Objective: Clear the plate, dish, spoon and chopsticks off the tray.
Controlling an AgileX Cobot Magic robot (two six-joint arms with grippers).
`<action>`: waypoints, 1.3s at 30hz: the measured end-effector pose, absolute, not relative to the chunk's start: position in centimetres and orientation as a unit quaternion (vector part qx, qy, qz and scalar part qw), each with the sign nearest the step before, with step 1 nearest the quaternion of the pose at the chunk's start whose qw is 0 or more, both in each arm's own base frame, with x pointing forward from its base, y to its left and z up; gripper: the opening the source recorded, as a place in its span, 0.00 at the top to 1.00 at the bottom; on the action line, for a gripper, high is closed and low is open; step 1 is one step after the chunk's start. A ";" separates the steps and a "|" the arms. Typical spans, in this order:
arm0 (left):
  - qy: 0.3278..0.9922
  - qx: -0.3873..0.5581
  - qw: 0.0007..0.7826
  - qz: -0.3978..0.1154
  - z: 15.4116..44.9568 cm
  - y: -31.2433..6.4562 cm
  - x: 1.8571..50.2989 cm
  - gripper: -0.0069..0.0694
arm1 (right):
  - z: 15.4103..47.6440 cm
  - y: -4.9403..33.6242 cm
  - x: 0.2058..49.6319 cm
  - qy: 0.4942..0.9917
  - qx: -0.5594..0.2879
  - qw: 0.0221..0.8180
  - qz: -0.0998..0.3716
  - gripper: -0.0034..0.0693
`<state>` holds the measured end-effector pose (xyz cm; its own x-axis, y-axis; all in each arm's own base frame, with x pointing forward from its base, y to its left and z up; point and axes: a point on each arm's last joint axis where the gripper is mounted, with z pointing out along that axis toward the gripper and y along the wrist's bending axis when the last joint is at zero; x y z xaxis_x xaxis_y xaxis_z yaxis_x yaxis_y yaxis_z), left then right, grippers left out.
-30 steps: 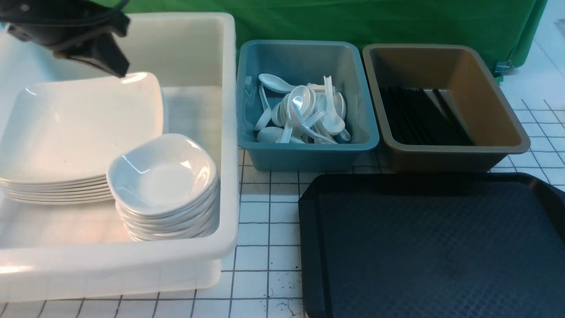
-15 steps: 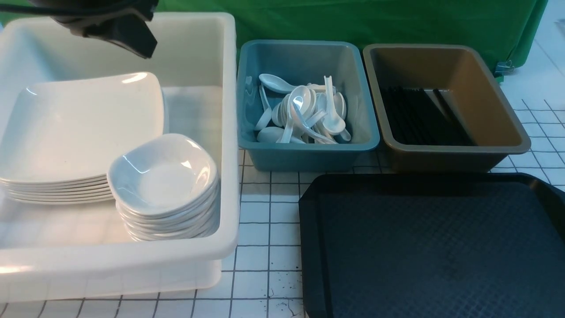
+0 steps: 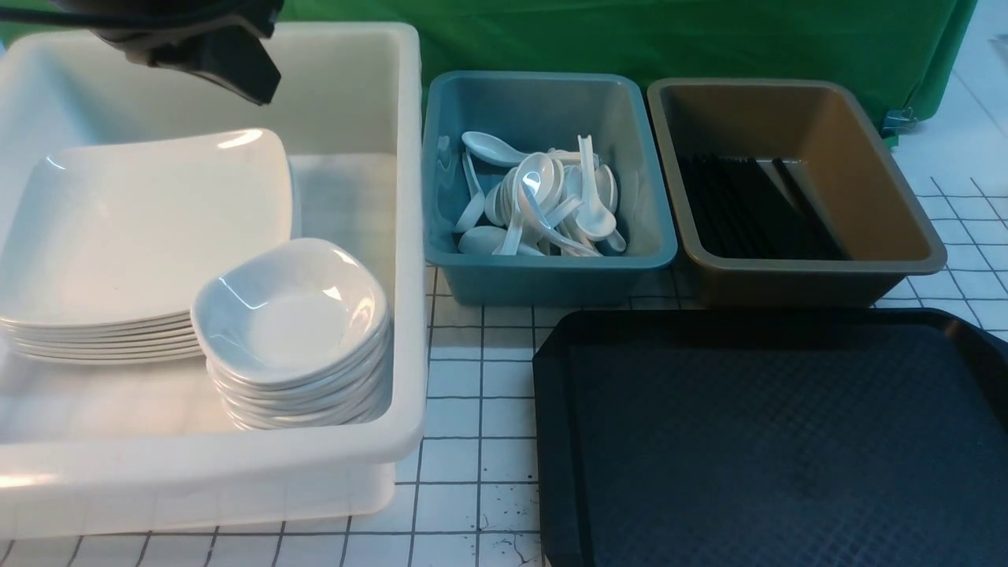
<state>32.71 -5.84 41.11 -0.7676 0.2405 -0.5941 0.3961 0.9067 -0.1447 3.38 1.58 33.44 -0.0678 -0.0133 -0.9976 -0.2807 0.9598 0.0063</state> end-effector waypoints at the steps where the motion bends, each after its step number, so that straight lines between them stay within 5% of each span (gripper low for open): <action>1: 0.931 0.171 0.295 -0.132 41.1 -5.8 32.7 0.91 | 33.4 1.6 3.4 0.724 -0.102 0.675 0.099 0.90; 11: 0.931 0.171 0.295 -0.132 41.1 -5.8 32.7 0.91 | 31.2 1.5 4.3 0.721 -0.095 0.681 0.087 0.86; 22: 0.931 0.169 0.295 -0.132 41.1 -5.8 32.7 0.91 | 21.9 0.7 5.1 0.751 -0.114 0.651 -0.010 0.81; 39: 0.934 0.155 0.284 -0.151 41.0 -5.7 28.2 0.91 | 18.8 0.1 5.5 0.763 -0.074 0.640 -0.046 0.77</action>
